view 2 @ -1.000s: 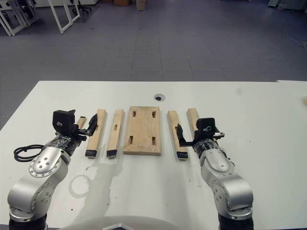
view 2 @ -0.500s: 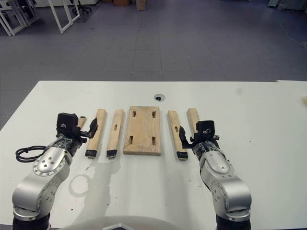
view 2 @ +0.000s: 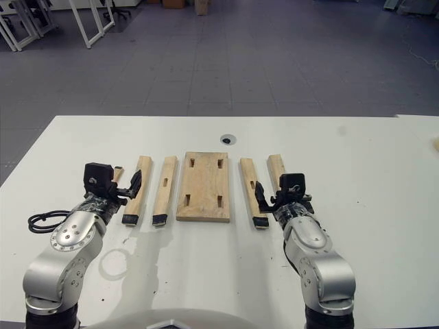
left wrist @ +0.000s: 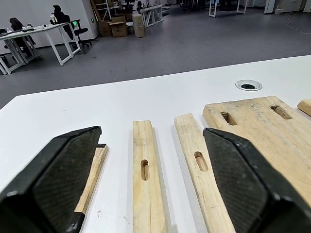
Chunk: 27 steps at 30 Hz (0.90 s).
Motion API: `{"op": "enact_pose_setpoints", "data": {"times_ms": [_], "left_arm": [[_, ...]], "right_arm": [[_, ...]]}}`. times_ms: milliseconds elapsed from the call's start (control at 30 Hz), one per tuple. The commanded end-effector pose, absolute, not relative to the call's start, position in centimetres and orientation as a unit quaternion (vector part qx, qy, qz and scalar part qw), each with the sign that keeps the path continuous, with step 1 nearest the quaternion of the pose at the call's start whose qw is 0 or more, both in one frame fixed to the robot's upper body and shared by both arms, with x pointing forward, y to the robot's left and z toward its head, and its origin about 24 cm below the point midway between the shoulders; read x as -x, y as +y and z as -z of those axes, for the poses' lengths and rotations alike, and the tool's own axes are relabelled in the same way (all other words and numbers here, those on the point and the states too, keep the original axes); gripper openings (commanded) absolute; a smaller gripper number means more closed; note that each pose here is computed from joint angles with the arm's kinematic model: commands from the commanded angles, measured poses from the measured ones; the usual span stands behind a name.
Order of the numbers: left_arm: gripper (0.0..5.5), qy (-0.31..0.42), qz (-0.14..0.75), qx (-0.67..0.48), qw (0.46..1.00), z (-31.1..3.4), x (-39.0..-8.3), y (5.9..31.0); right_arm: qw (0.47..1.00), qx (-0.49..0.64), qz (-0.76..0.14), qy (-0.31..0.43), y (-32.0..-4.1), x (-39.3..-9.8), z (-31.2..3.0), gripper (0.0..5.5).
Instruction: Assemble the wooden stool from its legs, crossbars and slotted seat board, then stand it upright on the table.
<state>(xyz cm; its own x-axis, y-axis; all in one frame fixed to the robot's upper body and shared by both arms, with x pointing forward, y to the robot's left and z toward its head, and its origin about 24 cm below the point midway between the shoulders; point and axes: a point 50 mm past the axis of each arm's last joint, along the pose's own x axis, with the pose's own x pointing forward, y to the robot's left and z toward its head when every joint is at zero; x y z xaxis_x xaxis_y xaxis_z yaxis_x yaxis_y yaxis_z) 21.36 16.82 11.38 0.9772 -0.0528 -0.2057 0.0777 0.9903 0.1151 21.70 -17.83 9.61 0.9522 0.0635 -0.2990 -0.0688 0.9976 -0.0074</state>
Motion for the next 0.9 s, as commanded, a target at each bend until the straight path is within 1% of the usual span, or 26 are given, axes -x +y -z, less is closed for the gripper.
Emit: {"op": "enact_pose_setpoints", "data": {"times_ms": [33, 267, 300, 400, 467, 533, 633, 733, 900], "left_arm": [[3.91, 0.107, 0.044, -0.061, 0.991, -11.3, -21.3, 16.4], [3.91, 0.105, 0.037, -0.06, 0.992, -11.2, -21.4, 16.5], [3.91, 0.105, 0.036, -0.06, 0.992, -11.1, -21.4, 16.5], [3.91, 0.105, 0.033, -0.057, 0.992, -11.1, -21.2, 16.5], [3.91, 0.106, 0.033, -0.058, 0.992, -11.0, -21.1, 16.5], [3.91, 0.106, 0.034, -0.059, 0.992, -11.0, -21.1, 16.5], [3.91, 0.107, 0.034, -0.059, 0.992, -10.8, -21.1, 16.5], [3.91, 0.106, 0.034, -0.053, 0.992, -10.9, -21.1, 16.3], [3.91, 0.104, 0.036, -0.055, 0.992, -11.0, -21.2, 16.4]], "right_arm": [[0.988, 0.013, -0.032, 0.15, -17.9, -22.0, -9.7, 4.16], [0.988, 0.019, -0.036, 0.149, -18.3, -22.4, -9.8, 4.16], [0.988, 0.025, -0.029, 0.149, -19.0, -22.7, -9.8, 4.16], [0.988, 0.041, 0.006, 0.152, -22.8, -23.6, -10.0, 4.16], [0.984, 0.05, 0.021, 0.168, -25.4, -24.0, -9.4, 4.16], [0.981, 0.055, 0.015, 0.186, -27.3, -23.8, -8.4, 4.16], [0.976, 0.053, -0.019, 0.209, -28.6, -23.4, -7.0, 4.16], [0.97, 0.054, -0.024, 0.237, -29.9, -22.7, -5.1, 4.16], [0.966, 0.056, -0.03, 0.251, -30.4, -22.0, -3.8, 4.16]]}}
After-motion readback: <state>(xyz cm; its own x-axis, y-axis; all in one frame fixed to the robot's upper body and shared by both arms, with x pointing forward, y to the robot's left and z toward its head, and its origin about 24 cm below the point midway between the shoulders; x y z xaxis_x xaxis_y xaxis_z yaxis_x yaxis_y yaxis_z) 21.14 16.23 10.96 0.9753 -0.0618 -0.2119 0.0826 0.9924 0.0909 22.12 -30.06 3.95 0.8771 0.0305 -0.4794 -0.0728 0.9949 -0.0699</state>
